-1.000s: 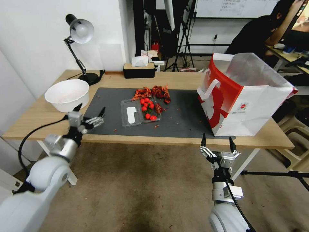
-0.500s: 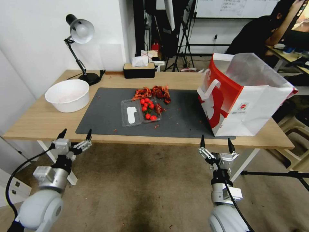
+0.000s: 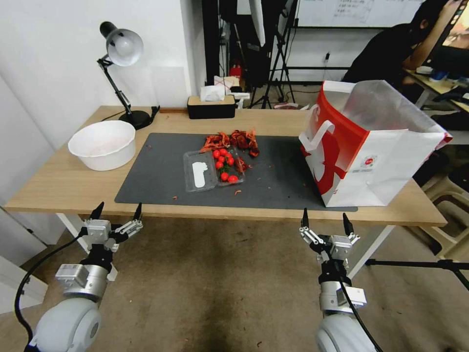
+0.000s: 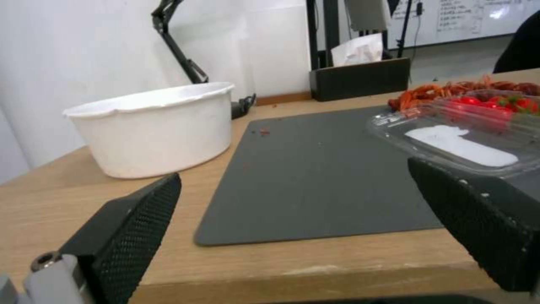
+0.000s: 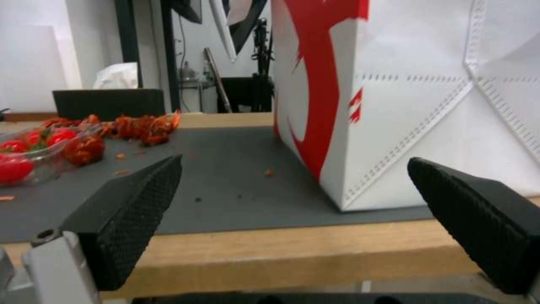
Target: Pick up the trash from the table and place it into the takeout bag.
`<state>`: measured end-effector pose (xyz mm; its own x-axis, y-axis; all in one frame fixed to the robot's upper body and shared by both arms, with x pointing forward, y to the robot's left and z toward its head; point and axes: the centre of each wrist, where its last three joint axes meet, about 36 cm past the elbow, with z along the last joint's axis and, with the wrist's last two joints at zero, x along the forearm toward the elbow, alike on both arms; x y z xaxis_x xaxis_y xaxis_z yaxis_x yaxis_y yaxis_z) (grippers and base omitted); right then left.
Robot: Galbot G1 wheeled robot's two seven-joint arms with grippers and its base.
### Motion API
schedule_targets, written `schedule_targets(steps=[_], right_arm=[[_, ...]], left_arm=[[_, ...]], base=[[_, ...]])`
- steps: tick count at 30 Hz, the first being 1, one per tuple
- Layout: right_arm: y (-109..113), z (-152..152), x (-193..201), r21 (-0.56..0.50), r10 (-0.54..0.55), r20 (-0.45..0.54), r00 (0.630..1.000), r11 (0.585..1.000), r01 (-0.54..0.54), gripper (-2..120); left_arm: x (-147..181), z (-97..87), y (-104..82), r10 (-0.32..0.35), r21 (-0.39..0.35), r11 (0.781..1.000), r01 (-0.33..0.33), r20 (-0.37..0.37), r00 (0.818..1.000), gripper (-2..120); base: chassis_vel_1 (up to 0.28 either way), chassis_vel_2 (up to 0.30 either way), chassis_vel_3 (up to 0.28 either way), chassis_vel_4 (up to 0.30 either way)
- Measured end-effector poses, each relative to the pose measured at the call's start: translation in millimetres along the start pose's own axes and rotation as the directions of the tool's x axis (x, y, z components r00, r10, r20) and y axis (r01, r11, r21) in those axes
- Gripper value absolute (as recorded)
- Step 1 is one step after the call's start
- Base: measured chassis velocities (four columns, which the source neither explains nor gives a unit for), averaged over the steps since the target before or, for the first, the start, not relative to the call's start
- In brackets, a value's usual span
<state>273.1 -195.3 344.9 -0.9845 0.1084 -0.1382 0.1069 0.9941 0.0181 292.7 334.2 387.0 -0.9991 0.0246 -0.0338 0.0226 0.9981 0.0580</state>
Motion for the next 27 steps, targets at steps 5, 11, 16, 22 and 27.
schedule_targets(steps=[5, 11, 16, 22, 27], right_arm=[[0.7, 0.9, 1.1, -0.010, -0.010, -0.006, 1.000, 1.000, 0.010, 100], [0.7, 0.9, 1.1, -0.010, -0.011, -0.006, 1.000, 1.000, 0.011, 100], [0.8, 0.9, 1.1, -0.011, -0.011, -0.006, 1.000, 1.000, 0.011, 100], [0.8, 1.0, 1.2, -0.011, -0.011, -0.006, 1.000, 1.000, 0.011, 100], [0.8, 1.0, 1.1, -0.011, -0.011, -0.006, 1.000, 1.000, 0.011, 100]], left_arm=[[-0.3, 1.3, -1.3, 0.006, 0.001, 1.000, -0.006, 0.001, 1.000, 100], [-0.4, 1.4, -1.3, 0.007, 0.001, 1.000, -0.007, 0.002, 1.000, 100], [-0.5, 1.4, -1.3, 0.007, 0.001, 1.000, -0.007, 0.002, 1.000, 100], [-0.6, 1.4, -1.3, 0.008, 0.001, 1.000, -0.008, 0.002, 1.000, 100], [-0.7, 1.4, -1.3, 0.008, 0.001, 1.000, -0.008, 0.002, 1.000, 100]], base=[[0.000, 0.000, 0.000, 0.000], [0.000, 0.000, 0.000, 0.000], [0.000, 0.000, 0.000, 0.000], [0.000, 0.000, 0.000, 0.000], [0.000, 0.000, 0.000, 0.000]])
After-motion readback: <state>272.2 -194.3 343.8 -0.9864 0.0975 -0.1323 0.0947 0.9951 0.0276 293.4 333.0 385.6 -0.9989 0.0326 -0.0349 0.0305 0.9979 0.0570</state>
